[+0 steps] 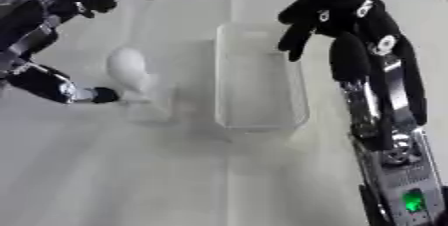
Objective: Pick up objects on the table and place them in the box.
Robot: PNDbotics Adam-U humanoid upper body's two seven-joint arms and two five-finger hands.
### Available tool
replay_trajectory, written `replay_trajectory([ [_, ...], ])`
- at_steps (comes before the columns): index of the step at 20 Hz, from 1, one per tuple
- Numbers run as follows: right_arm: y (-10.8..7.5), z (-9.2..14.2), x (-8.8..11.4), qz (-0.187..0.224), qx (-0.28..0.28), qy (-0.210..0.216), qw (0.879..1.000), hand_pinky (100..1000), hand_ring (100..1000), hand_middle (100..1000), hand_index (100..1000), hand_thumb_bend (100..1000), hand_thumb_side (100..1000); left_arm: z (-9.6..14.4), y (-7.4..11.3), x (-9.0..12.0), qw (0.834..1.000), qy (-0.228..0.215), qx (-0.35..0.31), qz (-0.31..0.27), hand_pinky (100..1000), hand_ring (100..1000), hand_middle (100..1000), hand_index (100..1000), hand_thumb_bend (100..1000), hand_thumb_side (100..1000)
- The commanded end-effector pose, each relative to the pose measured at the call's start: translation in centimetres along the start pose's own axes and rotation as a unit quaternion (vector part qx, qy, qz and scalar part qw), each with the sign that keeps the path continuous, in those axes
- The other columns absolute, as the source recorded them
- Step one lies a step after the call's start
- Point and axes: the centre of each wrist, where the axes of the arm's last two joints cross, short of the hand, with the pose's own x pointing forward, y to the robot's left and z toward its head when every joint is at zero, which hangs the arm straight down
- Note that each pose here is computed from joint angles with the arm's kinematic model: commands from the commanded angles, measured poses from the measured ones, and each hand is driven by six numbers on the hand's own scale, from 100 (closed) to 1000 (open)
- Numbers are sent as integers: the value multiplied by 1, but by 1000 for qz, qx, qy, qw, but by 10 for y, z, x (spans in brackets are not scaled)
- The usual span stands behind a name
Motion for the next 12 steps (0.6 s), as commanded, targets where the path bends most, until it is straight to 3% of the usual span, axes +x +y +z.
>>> replay_trajectory([
  [1, -3, -3, 5, 5, 4, -9, 1000, 329, 475, 618, 874, 100, 845, -1, 7, -12, 999, 12, -33, -35, 729, 827, 890, 935, 932, 662],
  [12, -2, -2, 5, 1, 12, -6, 1000, 324, 469, 614, 873, 100, 845, -11, 5, -32, 996, 30, -60, -59, 723, 827, 881, 929, 934, 676],
])
